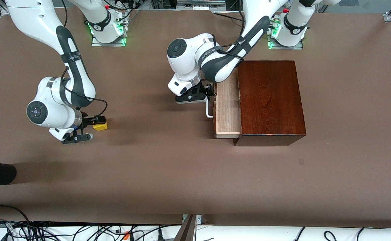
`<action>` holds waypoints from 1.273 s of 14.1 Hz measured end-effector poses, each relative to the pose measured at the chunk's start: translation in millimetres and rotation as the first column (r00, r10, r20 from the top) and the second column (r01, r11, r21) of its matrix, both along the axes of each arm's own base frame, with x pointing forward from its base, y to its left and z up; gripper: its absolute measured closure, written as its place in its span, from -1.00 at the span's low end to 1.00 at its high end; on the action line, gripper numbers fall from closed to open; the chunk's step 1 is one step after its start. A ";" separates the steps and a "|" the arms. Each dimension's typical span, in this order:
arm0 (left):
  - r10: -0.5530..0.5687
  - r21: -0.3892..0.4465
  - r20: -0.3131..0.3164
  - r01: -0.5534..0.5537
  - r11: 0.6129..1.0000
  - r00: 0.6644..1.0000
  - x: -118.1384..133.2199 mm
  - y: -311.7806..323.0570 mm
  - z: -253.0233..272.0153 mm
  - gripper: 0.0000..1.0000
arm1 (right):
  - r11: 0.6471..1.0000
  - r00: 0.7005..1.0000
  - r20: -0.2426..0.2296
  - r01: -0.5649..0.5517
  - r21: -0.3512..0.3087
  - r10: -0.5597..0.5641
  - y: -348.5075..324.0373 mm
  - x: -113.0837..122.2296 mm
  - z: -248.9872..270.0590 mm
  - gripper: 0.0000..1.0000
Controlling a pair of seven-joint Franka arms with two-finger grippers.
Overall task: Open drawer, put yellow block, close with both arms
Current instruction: 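Pull the drawer further with the left gripper while the right gripper grasps the cube, then lift the yellow cube with the right gripper while the left gripper withdraws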
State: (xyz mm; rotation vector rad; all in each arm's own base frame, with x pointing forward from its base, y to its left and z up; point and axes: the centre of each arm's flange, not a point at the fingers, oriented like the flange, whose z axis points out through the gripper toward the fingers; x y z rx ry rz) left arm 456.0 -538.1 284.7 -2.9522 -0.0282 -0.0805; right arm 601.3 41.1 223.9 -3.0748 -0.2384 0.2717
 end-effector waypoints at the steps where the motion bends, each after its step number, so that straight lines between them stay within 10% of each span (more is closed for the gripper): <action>1: 0.001 0.000 0.000 -0.001 1.000 1.000 0.2 0.0 -0.1 -1.00 | 1.000 1.000 0.006 0.000 -0.002 0.000 0.0 -4.9 -6.1 -1.00; 10: -0.001 -0.035 -0.001 0.001 0.999 1.000 -1.0 -12.2 1.0 -1.00 | 1.000 1.000 0.020 0.012 0.005 -0.012 1.7 -18.0 -20.7 -0.92; 16: 0.015 -0.069 -0.012 -0.016 0.997 1.000 1.7 -21.0 6.5 -1.00 | 1.000 0.999 0.034 -0.010 0.011 0.010 2.5 -16.2 -16.0 -0.10; 18: 0.026 -0.095 -0.016 -0.027 0.995 1.000 3.3 -25.2 16.3 -1.00 | 1.000 0.999 0.035 -0.012 0.011 0.011 2.7 -16.2 -15.7 -0.10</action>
